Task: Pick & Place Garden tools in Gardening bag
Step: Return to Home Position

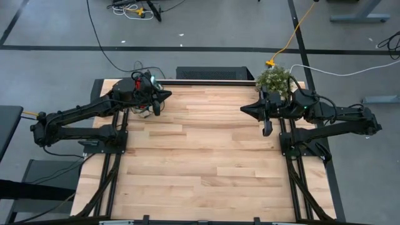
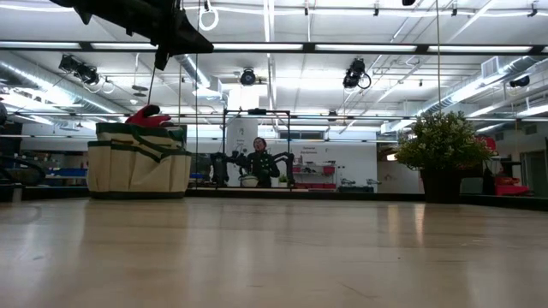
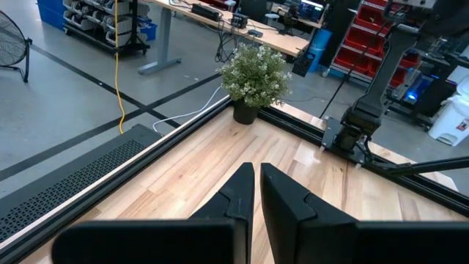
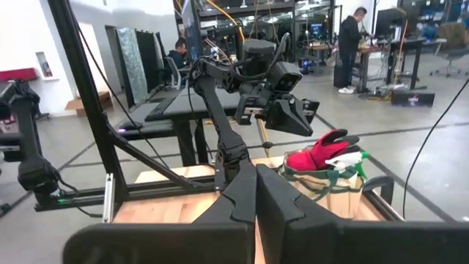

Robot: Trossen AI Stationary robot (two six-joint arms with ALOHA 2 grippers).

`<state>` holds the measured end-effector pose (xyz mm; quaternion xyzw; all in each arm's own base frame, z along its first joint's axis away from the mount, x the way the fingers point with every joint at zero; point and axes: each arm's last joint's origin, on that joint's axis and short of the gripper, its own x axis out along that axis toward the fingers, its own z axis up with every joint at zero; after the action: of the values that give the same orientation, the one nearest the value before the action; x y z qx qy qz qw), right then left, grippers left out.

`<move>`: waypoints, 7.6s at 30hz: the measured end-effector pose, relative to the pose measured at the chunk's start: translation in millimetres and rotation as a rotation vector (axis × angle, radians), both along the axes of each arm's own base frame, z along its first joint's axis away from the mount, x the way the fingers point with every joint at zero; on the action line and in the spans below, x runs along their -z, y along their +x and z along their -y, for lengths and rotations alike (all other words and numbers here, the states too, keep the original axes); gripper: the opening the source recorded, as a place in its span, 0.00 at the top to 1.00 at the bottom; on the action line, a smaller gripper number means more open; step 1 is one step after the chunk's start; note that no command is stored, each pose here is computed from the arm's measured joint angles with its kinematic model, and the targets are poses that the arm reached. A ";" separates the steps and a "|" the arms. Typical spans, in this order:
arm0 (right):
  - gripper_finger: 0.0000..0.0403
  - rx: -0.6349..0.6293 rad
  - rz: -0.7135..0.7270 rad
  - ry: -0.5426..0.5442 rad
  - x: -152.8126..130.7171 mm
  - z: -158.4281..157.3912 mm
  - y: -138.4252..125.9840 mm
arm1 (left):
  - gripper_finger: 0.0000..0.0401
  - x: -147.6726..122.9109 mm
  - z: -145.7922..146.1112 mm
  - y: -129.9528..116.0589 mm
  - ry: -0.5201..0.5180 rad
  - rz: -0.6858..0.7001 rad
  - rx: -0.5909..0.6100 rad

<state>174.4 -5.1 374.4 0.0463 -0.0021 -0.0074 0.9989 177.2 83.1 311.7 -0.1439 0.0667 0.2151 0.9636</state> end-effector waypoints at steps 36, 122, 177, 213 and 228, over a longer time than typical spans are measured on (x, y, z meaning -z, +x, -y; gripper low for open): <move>0.97 -0.034 -0.024 -0.082 178.7 -3.1 -49.5 | 0.92 0.1 -0.1 0.0 0.000 -0.001 0.000; 0.97 -0.070 0.029 -0.102 204.2 -7.7 -77.8 | 0.92 0.0 -0.1 0.0 0.000 0.000 -0.001; 0.97 -0.071 0.029 -0.103 204.1 -7.8 -77.8 | 0.92 -39.2 80.7 -30.4 0.105 0.268 0.365; 0.97 -0.070 0.029 -0.103 204.1 -7.7 -77.8 | 0.92 77.0 83.0 -73.5 0.213 0.594 0.408; 0.97 -0.070 0.029 -0.103 204.2 -7.7 -77.8 | 0.92 99.2 83.2 -87.2 0.204 0.660 0.406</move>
<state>96.6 2.6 170.2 -0.0051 -0.0154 0.0283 0.9995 89.9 0.0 212.5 -0.0927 -0.2409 -0.0321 0.9656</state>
